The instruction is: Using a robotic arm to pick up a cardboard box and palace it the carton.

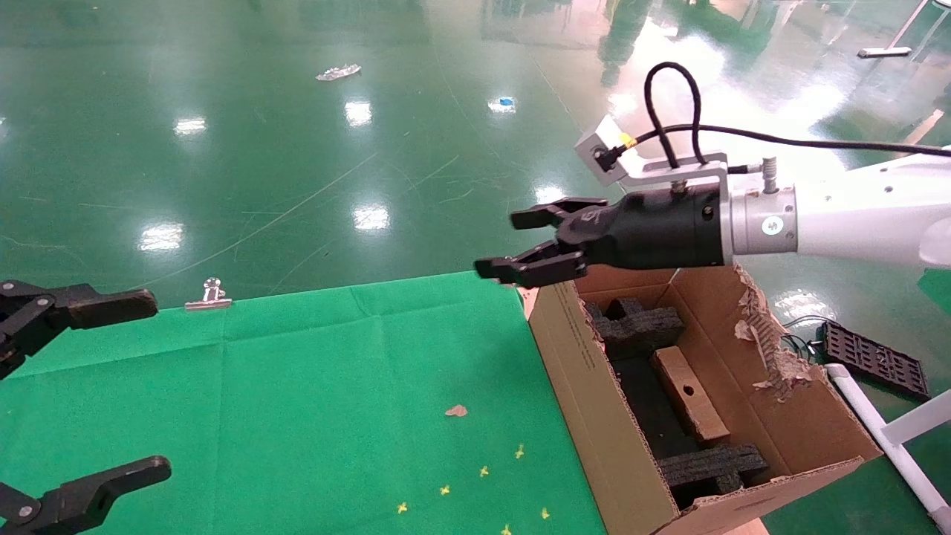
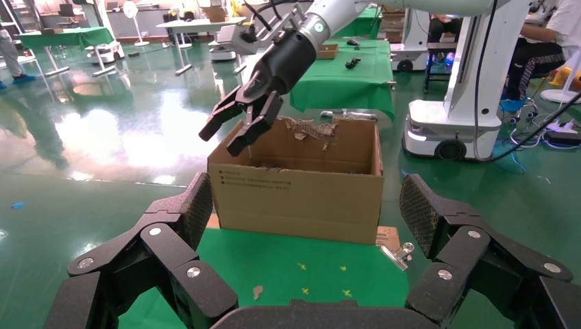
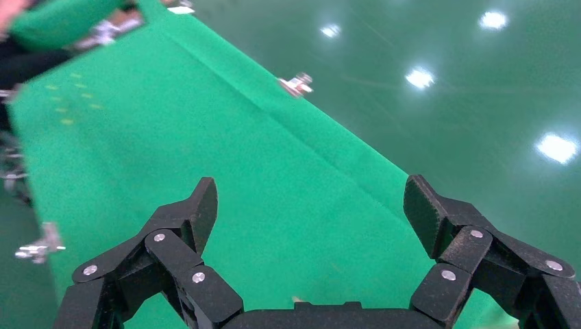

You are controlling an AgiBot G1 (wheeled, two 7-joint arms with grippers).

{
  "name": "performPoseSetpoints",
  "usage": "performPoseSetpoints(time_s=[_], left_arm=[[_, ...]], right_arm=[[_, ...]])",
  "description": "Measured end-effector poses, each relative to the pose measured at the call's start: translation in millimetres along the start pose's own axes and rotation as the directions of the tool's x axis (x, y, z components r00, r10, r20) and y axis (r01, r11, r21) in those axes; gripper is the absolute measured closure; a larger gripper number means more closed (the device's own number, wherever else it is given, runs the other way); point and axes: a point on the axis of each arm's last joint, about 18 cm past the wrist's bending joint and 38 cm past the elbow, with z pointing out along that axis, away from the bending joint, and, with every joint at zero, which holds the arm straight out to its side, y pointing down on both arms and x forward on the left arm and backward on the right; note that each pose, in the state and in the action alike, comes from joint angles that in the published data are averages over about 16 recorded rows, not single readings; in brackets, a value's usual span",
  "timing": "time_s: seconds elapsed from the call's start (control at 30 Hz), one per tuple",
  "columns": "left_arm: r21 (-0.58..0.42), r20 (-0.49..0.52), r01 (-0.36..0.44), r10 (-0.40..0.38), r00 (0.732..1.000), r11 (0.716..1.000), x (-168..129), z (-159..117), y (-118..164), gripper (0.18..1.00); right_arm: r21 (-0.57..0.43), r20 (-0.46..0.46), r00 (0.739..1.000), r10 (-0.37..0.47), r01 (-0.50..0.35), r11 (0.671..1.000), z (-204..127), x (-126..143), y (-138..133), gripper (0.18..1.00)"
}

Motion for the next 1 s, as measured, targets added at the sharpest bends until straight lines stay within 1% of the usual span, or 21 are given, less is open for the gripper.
performPoseSetpoints(time_s=[0.2, 0.4, 0.7, 1.0], left_arm=[[0.000, 0.000, 0.000, 0.000, 1.000, 1.000, 0.0, 0.0, 0.0, 0.184], [0.000, 0.000, 0.000, 0.000, 1.000, 1.000, 0.0, 0.0, 0.0, 0.184], [0.000, 0.000, 0.000, 0.000, 1.000, 1.000, 0.0, 0.0, 0.0, 0.184], [0.000, 0.000, 0.000, 0.000, 1.000, 1.000, 0.0, 0.0, 0.0, 0.184]], right_arm=[[0.082, 0.100, 0.993, -0.055, 0.046, 0.996, 8.1, -28.9, -1.3, 0.178], [0.167, 0.181, 0.976, -0.121, 0.091, 0.982, 9.0, -57.6, -3.0, 0.178], [0.294, 0.262, 0.935, -0.238, 0.158, 0.943, -0.6, -100.0, -4.9, 0.178], [0.395, 0.299, 0.887, -0.351, 0.219, 0.892, -17.0, -137.1, -4.5, 0.178]])
